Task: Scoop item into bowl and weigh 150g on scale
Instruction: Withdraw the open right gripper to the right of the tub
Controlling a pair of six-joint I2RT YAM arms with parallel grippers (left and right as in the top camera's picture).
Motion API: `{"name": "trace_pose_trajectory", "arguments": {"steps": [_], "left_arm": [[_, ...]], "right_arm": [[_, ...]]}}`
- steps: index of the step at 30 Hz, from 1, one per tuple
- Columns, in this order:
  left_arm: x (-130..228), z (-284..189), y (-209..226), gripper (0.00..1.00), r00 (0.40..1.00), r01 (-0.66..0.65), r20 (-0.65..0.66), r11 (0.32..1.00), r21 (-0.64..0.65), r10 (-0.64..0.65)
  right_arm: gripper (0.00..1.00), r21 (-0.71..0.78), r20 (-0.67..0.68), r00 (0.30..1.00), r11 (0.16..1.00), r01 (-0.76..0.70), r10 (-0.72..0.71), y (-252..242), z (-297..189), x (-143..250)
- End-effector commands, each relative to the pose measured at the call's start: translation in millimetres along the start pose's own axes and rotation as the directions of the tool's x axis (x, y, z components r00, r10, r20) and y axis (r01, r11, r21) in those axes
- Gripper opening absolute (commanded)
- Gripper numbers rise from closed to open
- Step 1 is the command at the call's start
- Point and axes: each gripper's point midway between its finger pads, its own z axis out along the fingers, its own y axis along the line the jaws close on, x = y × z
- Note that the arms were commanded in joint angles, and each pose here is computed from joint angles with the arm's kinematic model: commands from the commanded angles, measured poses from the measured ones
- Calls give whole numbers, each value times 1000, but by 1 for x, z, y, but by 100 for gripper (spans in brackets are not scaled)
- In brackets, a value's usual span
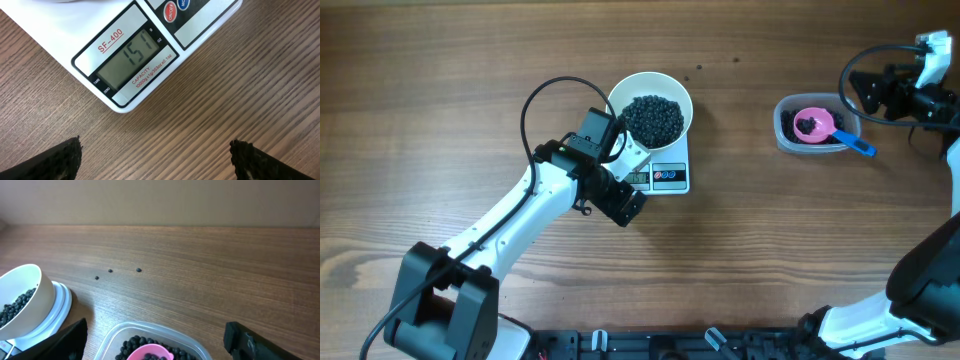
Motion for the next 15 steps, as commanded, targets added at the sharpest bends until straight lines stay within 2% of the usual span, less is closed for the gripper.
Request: {"name": "trace_pose_trajectory", "arguments": {"steps": [1, 3, 6, 8, 12, 13, 15], "left_arm": [[0, -2, -2, 100, 1000, 0, 7, 1000, 7, 0], [0, -2, -2, 100, 1000, 0, 7, 1000, 7, 0], [0, -2, -2, 100, 1000, 0, 7, 1000, 7, 0], [0, -2, -2, 100, 1000, 0, 7, 1000, 7, 0], [0, -2, -2, 100, 1000, 0, 7, 1000, 7, 0], [0, -2, -2, 100, 1000, 0, 7, 1000, 7, 0], [0, -2, -2, 100, 1000, 0, 7, 1000, 7, 0]], "right_arm": [[100, -56, 19, 998, 996, -65, 66, 10, 1, -6], [100, -61, 9, 978, 977, -206, 207, 12, 2, -6], [100, -69, -9, 907, 904, -422, 422, 14, 7, -7], [100, -69, -5, 905, 903, -424, 425, 14, 6, -8], [100, -100, 25, 837, 835, -541, 546, 5, -24, -21], [99, -81, 30, 825, 824, -561, 565, 4, -37, -22], [100, 79, 32, 776, 773, -630, 629, -3, -68, -10]]}}
